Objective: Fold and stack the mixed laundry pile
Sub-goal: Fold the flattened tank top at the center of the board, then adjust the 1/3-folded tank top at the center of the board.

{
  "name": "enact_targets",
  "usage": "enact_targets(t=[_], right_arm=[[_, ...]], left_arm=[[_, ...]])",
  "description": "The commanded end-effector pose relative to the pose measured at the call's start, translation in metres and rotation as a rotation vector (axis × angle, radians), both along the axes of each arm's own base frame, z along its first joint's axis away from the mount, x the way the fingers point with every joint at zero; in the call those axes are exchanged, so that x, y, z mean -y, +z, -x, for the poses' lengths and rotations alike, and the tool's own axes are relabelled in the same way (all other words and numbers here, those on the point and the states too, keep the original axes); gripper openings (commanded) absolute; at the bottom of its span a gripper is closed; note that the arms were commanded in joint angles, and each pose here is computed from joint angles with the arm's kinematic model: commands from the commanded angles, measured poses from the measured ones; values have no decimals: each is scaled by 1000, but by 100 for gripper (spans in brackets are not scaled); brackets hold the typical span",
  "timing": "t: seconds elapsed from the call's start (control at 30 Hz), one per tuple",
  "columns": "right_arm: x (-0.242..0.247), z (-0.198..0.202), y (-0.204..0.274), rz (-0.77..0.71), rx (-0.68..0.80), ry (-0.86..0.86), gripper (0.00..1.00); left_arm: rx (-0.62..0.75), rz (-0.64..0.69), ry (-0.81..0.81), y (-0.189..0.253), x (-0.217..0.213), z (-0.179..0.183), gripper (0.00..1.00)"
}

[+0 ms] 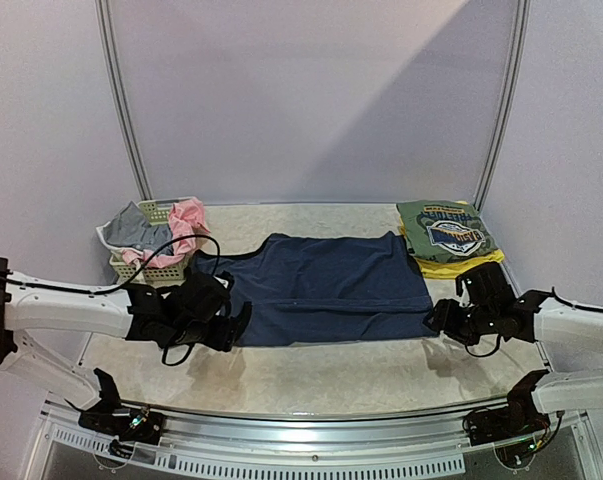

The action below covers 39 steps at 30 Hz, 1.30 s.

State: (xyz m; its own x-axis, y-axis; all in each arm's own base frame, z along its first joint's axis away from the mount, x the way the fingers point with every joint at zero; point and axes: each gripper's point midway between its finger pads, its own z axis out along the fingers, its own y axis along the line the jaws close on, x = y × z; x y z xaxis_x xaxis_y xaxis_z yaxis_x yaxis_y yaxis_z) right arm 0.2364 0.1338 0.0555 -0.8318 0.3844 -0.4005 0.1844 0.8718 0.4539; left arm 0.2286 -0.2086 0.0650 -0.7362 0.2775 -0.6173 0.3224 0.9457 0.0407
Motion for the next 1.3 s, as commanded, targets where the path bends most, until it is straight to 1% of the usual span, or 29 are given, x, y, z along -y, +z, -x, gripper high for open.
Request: enact_targets(t=[0.0,0.17,0.3,0.47,0.6,0.8,0.83,0.87,0.97,1.03,1.07,1.17,1.27], right_arm=[[-14,-6,-16,-37,-29,30,62],[-6,-9,-34,31,-69,3,58],[6,-11,-40,102,-73,-35,56],[20,-8,-45,173,-93,-66,54],[25,-8,-42,186,-76,-82,44],[17,-11,-47,164,-83,-59,29],[16,-11,-48,165,-86,-54,26],[15,-11,-49,162,-86,-49,22],[13,-13,-51,159,-88,-38,7],[11,-15,-50,156,-82,-30,0],[10,-16,-49,156,-80,-26,0],[7,-19,-42,163,-78,-9,0],[6,-26,-19,179,-59,1,0]], left_arm=[[2,19,-10,-17,12,-3,71],[5,0,-16,-26,15,-7,70],[12,-23,-6,-32,12,-9,69],[8,-42,-4,-39,10,-11,66],[7,-43,-6,-45,12,-12,59],[1,-56,-12,-52,13,-14,50],[0,-60,-11,-53,13,-14,48],[-1,-63,-12,-54,13,-14,43],[-7,-67,-17,-57,14,-14,18],[-8,-65,-21,-55,15,-14,3],[-6,-67,-21,-54,14,-13,0],[1,-85,-16,-47,10,-14,0],[24,-117,3,-29,5,-18,0]])
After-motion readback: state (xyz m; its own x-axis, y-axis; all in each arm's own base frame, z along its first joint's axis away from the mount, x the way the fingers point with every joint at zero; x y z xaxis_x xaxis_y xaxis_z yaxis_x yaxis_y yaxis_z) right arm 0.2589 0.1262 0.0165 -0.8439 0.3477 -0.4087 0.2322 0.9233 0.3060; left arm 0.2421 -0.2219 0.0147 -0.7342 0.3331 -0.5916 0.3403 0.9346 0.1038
